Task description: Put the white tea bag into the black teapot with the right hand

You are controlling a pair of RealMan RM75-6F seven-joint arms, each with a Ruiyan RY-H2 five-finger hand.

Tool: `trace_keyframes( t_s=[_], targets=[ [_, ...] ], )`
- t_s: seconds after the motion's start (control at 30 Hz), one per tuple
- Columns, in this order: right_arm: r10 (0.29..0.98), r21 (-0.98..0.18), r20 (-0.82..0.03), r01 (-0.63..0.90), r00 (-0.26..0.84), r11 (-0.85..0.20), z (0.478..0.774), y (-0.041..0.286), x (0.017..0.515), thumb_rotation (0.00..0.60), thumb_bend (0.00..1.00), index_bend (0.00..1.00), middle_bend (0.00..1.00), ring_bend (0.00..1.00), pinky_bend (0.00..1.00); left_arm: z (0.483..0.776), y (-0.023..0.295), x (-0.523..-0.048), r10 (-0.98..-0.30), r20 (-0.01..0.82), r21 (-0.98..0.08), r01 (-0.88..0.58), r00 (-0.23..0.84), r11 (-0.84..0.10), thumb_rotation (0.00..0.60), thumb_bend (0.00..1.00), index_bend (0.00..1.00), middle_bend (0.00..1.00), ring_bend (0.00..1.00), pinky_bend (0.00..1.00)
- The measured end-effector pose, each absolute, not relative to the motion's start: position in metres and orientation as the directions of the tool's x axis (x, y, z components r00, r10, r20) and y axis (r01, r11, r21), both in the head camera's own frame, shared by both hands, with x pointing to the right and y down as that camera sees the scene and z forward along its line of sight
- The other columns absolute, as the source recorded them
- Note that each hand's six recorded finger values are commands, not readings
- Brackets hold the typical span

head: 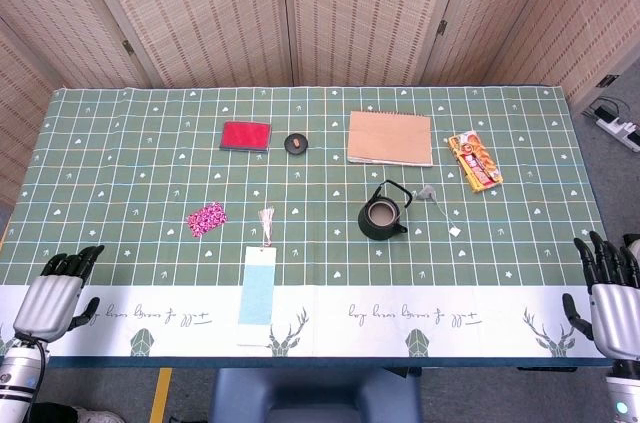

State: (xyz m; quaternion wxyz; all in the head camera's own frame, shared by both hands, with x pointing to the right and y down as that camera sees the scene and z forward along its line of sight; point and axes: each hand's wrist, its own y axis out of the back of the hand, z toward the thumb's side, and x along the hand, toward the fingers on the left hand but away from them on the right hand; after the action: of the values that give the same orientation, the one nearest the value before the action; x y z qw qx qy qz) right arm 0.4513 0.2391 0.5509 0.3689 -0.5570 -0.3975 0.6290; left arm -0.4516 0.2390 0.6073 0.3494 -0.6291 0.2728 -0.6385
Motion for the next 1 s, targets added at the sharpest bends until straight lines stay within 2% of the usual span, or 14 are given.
trace_keyframes(
  t_s=[0.27,0.5,0.67,0.83,1.0],
  targets=[
    [0.905,-0.909,-0.411,-0.025,-0.108,-0.416,0.553,0.238,0.451,0.600,0.42,0.00,0.00,0.00,0.00,0.608,0.240,-0.452,-0.787,0.616,-0.785,0.106,0.033,-0.610,0.600,0.38,0.00,0.08,0.15,0.13],
    [0.899,-0.897,-0.437,-0.058,-0.033,-0.439,0.568,0.232,0.440,0.600,0.42,0.01,0.00,0.00,0.00,0.607,0.239,-0.453,-0.790,0.613,-0.788,0.098,0.028,-0.608,0.600,0.38,0.00,0.08,0.15,0.13],
    [0.864,-0.864,-0.501,-0.091,0.046,-0.496,0.586,0.228,0.427,0.600,0.42,0.13,0.00,0.00,0.00,0.604,0.239,-0.453,-0.805,0.592,-0.802,0.113,0.018,-0.587,0.600,0.38,0.00,0.08,0.15,0.13],
    [0.850,-0.854,-0.516,-0.139,0.105,-0.501,0.604,0.218,0.419,0.600,0.42,0.28,0.00,0.00,0.00,0.604,0.240,-0.453,-0.805,0.594,-0.801,0.105,0.012,-0.589,0.600,0.38,0.00,0.08,0.16,0.14],
    [0.829,-0.836,-0.546,-0.152,0.126,-0.527,0.628,0.206,0.412,0.600,0.42,0.32,0.00,0.00,0.00,0.602,0.242,-0.454,-0.805,0.593,-0.801,0.101,0.002,-0.590,0.600,0.38,0.00,0.08,0.16,0.14]
  ],
)
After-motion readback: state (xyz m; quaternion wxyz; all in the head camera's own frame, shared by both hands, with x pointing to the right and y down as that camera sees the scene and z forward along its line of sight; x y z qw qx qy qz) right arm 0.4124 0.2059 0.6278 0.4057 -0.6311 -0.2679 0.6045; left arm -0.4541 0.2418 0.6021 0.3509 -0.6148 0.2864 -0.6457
